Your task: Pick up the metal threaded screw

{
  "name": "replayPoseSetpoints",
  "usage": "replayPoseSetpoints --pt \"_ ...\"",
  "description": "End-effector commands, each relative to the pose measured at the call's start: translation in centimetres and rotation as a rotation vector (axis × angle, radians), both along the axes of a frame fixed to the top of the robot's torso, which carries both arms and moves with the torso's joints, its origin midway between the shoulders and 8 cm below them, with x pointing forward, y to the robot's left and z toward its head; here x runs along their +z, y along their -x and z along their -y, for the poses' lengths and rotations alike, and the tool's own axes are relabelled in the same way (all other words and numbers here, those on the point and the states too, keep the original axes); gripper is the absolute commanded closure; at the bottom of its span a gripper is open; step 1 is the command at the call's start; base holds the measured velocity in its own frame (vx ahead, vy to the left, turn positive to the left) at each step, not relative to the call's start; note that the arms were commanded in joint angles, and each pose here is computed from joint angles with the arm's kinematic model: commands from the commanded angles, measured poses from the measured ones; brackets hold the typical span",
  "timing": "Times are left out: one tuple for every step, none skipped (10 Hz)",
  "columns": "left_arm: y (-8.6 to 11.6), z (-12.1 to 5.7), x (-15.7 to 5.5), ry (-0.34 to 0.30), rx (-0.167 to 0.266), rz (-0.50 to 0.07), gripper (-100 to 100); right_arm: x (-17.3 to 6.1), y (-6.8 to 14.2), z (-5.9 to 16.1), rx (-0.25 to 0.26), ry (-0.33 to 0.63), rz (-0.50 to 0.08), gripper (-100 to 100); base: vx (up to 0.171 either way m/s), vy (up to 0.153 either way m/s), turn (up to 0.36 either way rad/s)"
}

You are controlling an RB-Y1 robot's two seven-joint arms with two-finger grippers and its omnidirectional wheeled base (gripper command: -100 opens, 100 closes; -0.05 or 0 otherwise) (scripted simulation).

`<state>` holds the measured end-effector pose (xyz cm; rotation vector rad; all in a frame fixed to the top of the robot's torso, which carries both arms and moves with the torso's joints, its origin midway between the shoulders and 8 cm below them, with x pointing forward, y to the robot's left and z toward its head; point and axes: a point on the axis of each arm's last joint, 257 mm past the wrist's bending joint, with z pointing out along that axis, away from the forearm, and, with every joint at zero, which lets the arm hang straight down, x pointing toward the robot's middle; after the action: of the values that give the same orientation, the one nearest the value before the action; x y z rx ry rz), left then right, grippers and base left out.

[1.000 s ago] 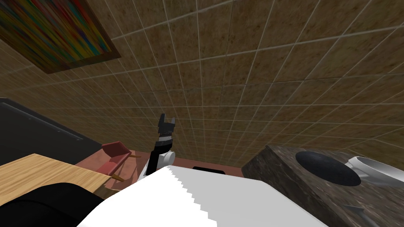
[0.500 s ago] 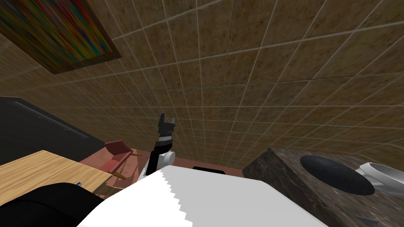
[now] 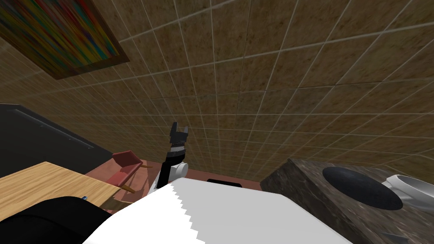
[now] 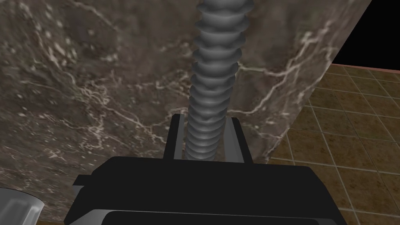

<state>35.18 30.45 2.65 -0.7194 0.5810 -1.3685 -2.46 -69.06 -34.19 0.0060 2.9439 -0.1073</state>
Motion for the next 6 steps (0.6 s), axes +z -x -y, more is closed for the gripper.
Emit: replayPoseSetpoints --pt "0.0 0.0 0.0 0.0 0.0 0.0 0 0.0 0.0 0.0 0.0 0.0 0.0 0 0.0 0.0 0.0" --pt "0.0 0.0 0.0 0.0 0.0 0.0 0 0.8 -0.9 0.4 0.01 0.001 0.0 100 -0.019 0.012 -0.08" --pt "0.0 0.0 0.0 0.0 0.0 0.0 0 1.3 -1.4 0.6 0.016 0.001 0.001 100 -0.038 0.031 -0.078" --pt "0.0 0.0 0.0 0.0 0.0 0.0 0 1.8 -1.9 0.7 0.022 0.0 0.001 100 -0.034 0.034 -0.071" --pt "0.0 0.0 0.0 0.0 0.0 0.0 0 1.4 -1.6 0.6 0.019 0.002 0.001 100 -0.013 0.014 -0.014" --pt "0.0 0.0 0.0 0.0 0.0 0.0 0 1.5 -1.6 0.6 0.02 0.001 0.001 0 0.0 0.0 0.0"
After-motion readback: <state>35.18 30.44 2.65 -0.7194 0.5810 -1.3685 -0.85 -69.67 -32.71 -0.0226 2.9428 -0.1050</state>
